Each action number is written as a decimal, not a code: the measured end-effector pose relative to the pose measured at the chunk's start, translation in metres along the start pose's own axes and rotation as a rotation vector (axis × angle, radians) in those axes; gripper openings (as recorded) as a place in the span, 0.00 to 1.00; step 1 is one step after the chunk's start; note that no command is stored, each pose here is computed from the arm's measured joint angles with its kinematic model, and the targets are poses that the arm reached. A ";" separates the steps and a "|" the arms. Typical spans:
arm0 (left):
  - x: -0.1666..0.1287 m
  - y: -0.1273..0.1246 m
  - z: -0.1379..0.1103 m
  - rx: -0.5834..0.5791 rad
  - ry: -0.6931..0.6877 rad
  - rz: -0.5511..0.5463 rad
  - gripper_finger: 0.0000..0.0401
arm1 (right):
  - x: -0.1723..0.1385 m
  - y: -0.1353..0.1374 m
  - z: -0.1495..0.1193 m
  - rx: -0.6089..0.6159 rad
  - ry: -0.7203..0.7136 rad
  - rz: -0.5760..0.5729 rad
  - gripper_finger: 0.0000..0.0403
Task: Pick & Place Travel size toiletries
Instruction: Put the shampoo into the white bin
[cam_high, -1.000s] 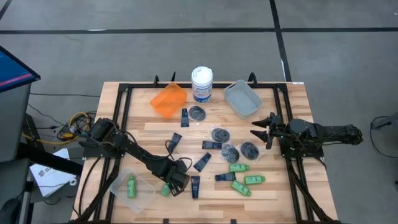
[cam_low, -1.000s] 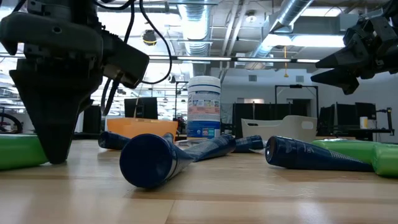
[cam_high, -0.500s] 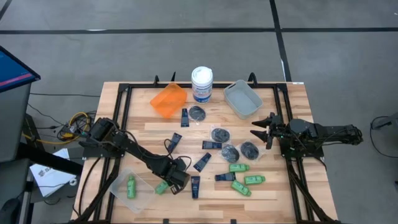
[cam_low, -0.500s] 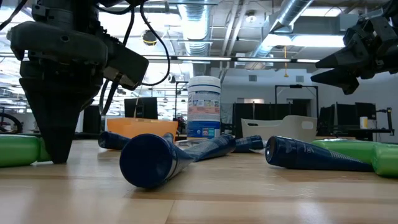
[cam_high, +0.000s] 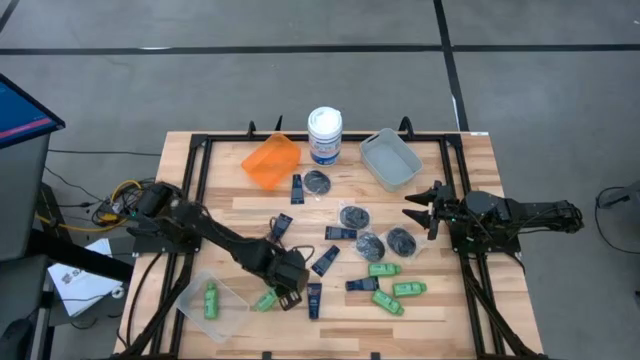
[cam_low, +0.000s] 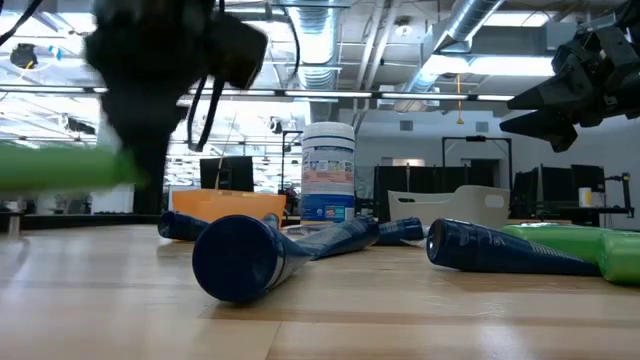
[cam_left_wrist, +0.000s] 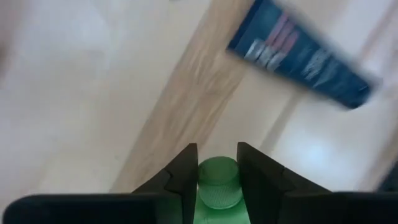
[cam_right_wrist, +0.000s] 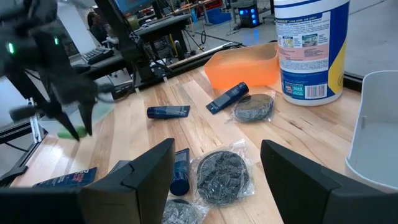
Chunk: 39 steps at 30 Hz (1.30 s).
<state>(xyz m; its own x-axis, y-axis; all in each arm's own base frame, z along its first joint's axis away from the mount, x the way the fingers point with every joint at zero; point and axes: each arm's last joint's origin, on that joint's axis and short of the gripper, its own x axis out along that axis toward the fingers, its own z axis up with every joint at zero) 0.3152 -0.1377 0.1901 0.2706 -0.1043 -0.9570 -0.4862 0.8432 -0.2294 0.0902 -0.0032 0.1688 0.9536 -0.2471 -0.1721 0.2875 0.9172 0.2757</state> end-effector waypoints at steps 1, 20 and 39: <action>-0.010 0.002 0.002 -0.003 -0.027 -0.012 0.22 | 0.000 0.000 0.000 0.000 0.000 0.000 0.57; -0.091 -0.009 -0.076 0.135 -0.049 -0.070 0.22 | 0.000 0.000 0.000 0.000 0.000 0.000 0.57; -0.060 0.002 -0.133 0.000 -0.009 0.044 0.22 | 0.000 0.000 0.000 0.000 0.000 0.000 0.57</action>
<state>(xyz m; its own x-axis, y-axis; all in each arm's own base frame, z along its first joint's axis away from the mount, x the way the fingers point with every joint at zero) 0.1872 -0.2000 0.2229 0.2565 -0.0624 -0.9645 -0.4975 0.8470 -0.1871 0.0903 -0.0031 0.1688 0.9536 -0.2468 -0.1723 0.2872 0.9172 0.2760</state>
